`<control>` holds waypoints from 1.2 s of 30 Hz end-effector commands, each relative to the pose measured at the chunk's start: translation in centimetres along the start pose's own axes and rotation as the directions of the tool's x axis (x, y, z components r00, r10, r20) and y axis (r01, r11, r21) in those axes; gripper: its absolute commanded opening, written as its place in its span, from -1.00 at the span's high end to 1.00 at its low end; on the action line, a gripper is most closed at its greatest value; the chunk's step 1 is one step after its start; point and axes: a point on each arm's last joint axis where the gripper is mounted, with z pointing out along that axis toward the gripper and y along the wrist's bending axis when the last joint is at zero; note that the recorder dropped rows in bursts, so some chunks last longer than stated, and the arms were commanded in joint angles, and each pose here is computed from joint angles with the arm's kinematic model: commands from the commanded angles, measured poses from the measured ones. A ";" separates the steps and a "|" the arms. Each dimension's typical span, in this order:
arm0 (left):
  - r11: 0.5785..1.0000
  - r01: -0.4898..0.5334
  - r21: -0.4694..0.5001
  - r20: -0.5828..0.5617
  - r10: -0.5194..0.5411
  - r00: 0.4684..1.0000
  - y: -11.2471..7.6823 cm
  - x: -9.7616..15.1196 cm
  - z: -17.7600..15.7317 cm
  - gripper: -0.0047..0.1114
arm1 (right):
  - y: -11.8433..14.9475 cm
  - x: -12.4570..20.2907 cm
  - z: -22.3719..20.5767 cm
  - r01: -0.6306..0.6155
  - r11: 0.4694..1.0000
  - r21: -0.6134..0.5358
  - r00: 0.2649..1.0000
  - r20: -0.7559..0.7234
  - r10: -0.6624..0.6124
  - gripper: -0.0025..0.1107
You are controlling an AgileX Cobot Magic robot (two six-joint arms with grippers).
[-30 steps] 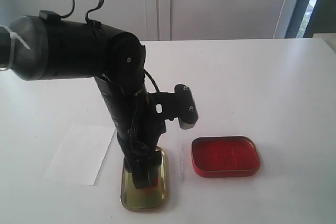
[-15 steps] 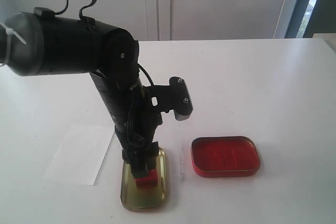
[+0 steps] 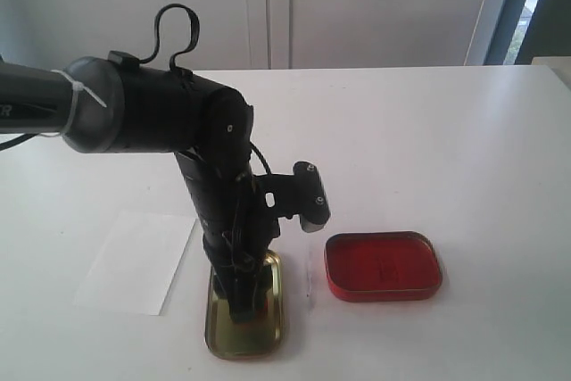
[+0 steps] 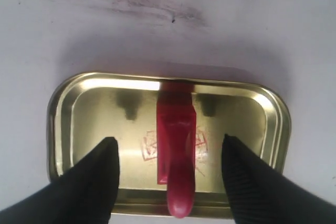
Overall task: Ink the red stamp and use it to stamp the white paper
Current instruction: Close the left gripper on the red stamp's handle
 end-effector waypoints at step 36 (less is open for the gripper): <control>0.997 0.012 0.078 -0.087 -0.005 0.996 -0.3 0.8 1.5 0.77 | 0.0 0.0 0.0 -0.001 1.000 0.003 1.000 0.007 0.001 0.96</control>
